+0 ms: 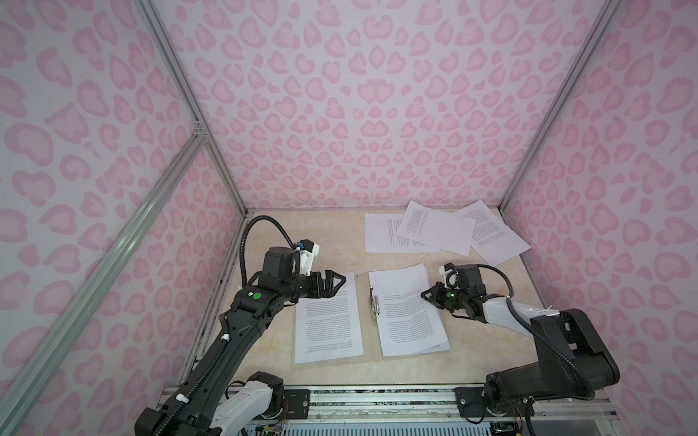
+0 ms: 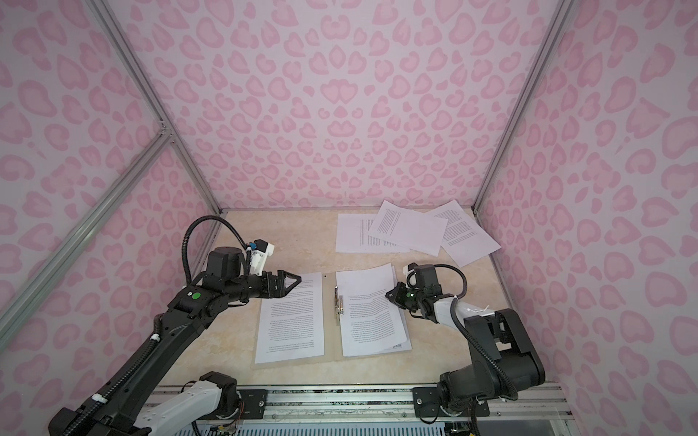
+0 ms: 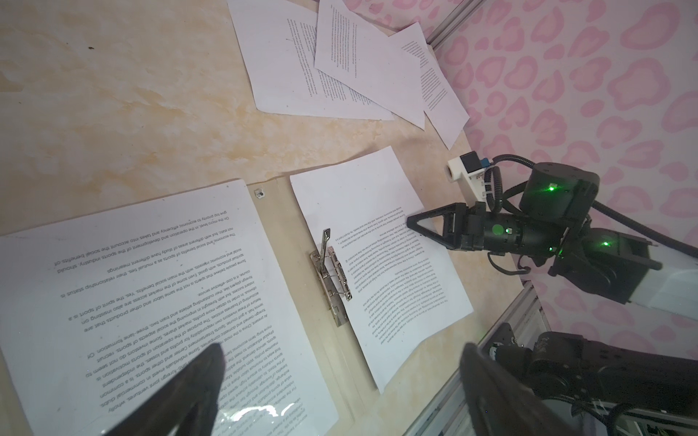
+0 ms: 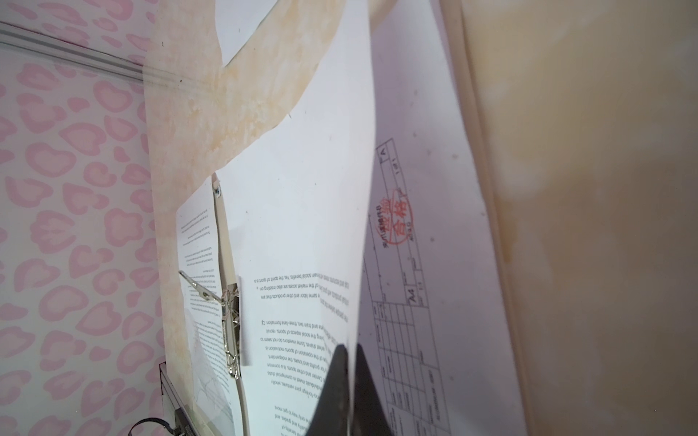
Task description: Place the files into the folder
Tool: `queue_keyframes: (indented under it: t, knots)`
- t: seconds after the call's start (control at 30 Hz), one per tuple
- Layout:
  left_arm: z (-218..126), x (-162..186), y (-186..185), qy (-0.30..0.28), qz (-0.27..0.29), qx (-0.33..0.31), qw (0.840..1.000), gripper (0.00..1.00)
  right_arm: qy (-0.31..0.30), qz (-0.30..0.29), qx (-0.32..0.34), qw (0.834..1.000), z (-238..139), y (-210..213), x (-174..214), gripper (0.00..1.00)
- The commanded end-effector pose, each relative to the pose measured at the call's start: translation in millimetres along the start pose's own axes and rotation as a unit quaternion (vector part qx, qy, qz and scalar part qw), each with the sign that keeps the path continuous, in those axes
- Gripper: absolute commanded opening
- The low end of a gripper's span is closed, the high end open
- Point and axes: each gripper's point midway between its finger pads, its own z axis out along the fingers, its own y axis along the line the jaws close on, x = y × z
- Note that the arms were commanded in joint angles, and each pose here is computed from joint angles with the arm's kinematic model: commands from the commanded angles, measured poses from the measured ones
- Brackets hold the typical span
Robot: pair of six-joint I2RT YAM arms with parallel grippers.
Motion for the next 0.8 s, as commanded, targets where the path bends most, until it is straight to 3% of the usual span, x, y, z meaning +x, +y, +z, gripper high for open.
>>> queue_keyframes:
  t: [0.0,0.07,0.2,0.33,0.4,0.5,0.63,0.77]
  knots:
    - [0.7,0.4,1.6,-0.001,0.005,-0.003,1.0,0.98,-0.011,-0.003,0.002,1.0,-2.3,-0.8,-1.1,0.22]
    - [0.9,1.0,1.9,0.0,0.004,-0.004,1.0,0.98,-0.017,-0.003,0.016,1.0,-5.7,-5.6,-0.3,0.36]
    - [1.3,1.3,1.8,0.001,0.004,-0.003,1.0,0.98,-0.026,-0.006,0.056,0.998,-13.6,-17.7,0.5,0.54]
    - [1.8,1.4,2.4,0.001,0.004,-0.004,1.0,0.98,-0.049,-0.014,0.151,0.987,-31.2,-42.0,-10.6,0.68]
    - [1.8,1.5,2.5,0.001,0.004,-0.005,1.0,0.98,-0.074,-0.017,0.186,0.98,-43.1,-48.4,-23.1,0.76]
    - [1.9,1.5,2.9,0.002,0.003,-0.005,1.0,0.98,-0.133,-0.012,0.186,0.973,-58.7,-43.0,-53.9,0.87]
    - [2.5,0.2,3.0,0.002,0.002,-0.006,1.0,0.98,-0.195,0.01,0.175,0.965,-66.2,-34.5,-104.7,0.97]
    - [3.4,2.1,11.2,0.005,-0.004,-0.026,1.0,0.98,-0.219,0.026,0.163,0.962,-57.9,-36.6,-152.1,0.97]
